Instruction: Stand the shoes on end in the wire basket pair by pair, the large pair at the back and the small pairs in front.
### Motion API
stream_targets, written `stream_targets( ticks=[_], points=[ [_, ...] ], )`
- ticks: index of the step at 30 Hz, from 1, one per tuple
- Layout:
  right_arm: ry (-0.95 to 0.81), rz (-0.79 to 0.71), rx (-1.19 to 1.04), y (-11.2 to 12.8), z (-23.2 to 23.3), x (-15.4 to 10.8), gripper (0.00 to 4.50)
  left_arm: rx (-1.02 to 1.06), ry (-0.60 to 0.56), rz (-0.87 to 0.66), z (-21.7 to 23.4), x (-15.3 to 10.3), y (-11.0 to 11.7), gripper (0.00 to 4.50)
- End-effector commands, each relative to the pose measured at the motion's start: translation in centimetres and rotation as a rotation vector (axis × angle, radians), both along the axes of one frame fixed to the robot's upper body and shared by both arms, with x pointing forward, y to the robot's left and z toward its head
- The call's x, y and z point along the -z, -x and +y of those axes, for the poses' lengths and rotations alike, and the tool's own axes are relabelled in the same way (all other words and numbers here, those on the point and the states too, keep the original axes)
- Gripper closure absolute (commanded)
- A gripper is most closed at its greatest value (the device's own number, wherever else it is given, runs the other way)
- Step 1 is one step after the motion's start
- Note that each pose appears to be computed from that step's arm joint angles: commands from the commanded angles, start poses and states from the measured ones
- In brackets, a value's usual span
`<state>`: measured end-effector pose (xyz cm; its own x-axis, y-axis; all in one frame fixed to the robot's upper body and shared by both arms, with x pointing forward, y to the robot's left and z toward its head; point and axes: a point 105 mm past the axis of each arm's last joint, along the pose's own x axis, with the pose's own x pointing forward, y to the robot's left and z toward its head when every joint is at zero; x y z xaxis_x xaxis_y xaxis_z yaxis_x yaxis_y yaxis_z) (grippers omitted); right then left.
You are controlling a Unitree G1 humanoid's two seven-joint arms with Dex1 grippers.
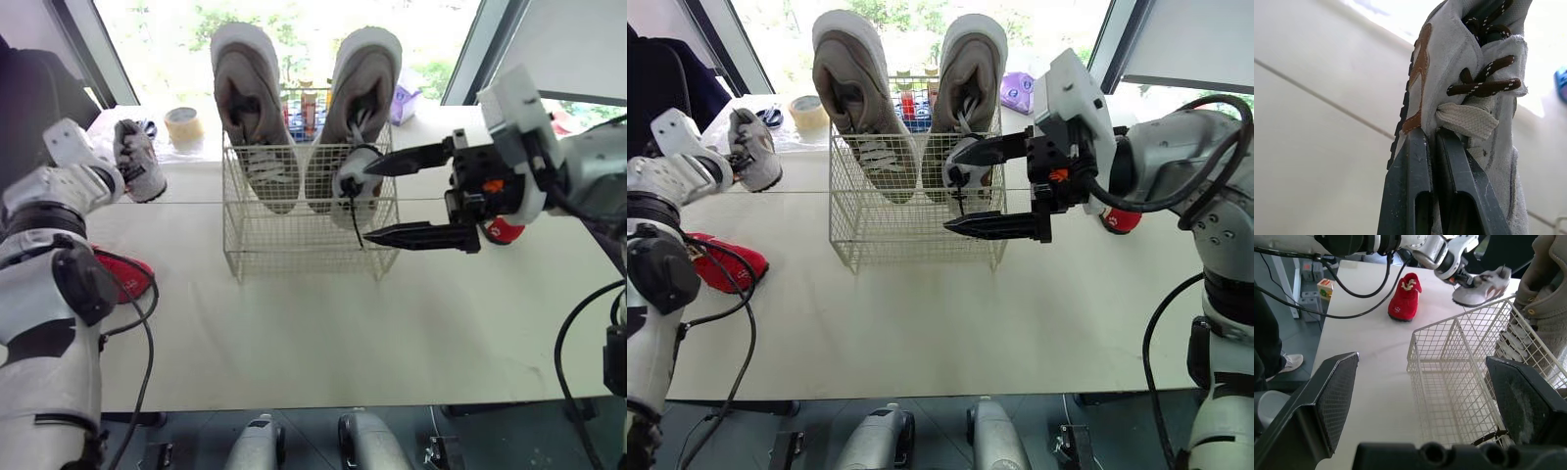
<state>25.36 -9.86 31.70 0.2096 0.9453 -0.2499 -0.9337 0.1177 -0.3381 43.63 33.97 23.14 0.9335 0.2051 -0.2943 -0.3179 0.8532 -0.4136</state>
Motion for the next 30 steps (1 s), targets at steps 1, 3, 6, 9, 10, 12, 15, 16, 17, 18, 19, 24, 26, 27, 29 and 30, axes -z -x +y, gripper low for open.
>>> stream_targets(
  ticks=[1,3,6,9,10,12,15,16,17,18,19,24,26,27,29,30],
  points=[
    [-0.025,-0.036,-0.008,0.0,0.0,-0.6,0.00,-0.008,-0.018,-0.092,0.9,-1.5,0.6,4.46],
    [-0.034,-0.033,-0.011,-0.1,0.0,-0.5,0.00,-0.012,-0.113,-0.189,1.0,-2.4,1.1,4.46],
    [-0.043,-0.026,-0.018,-0.1,0.1,-0.5,0.00,-0.003,-0.118,-0.231,0.4,-2.1,2.0,4.46],
    [-0.044,-0.018,-0.025,-0.3,0.1,-0.4,0.00,0.018,-0.063,-0.211,-1.0,-1.1,3.0,4.46],
    [-0.043,-0.017,-0.026,-0.4,0.1,-0.3,0.00,0.021,-0.047,-0.199,-1.6,-0.7,3.3,4.46],
    [-0.043,-0.016,-0.025,-0.6,0.1,-0.2,0.00,0.005,-0.005,-0.160,-3.4,0.0,4.3,4.46],
    [-0.046,-0.014,-0.028,-0.7,0.2,-0.1,0.00,-0.057,0.031,-0.104,-4.9,0.8,5.8,4.46],
    [-0.046,-0.014,-0.029,-0.7,0.2,-0.1,0.00,-0.080,0.047,-0.074,-5.1,1.2,6.3,4.46],
    [-0.046,-0.014,-0.029,-0.7,0.3,-0.1,0.00,-0.101,0.054,-0.034,-5.4,1.8,6.7,4.46],
    [-0.046,-0.014,-0.029,-0.7,0.3,-0.1,0.00,-0.115,0.058,-0.007,-5.5,2.1,7.1,4.46],
    [-0.046,-0.013,-0.029,-0.7,0.3,-0.1,0.00,-0.112,0.068,0.029,-6.1,2.5,7.5,4.46],
    [-0.045,-0.010,-0.024,-0.7,0.3,-0.1,0.00,-0.077,0.062,0.242,-9.2,5.9,9.4,4.46],
    [-0.046,-0.009,-0.023,-0.7,0.3,0.0,0.00,-0.059,0.105,0.281,-10.3,7.4,9.6,4.46],
    [-0.048,-0.010,-0.022,-0.7,0.3,0.0,0.00,-0.056,0.102,0.298,-10.4,8.0,9.8,4.46],
    [-0.051,-0.009,-0.018,-0.8,0.4,0.0,0.00,-0.036,0.103,0.333,-10.6,9.1,9.9,4.46],
    [-0.051,-0.008,-0.016,-0.8,0.4,0.1,0.00,-0.043,0.098,0.359,-10.4,9.8,10.1,4.15]
  ],
)
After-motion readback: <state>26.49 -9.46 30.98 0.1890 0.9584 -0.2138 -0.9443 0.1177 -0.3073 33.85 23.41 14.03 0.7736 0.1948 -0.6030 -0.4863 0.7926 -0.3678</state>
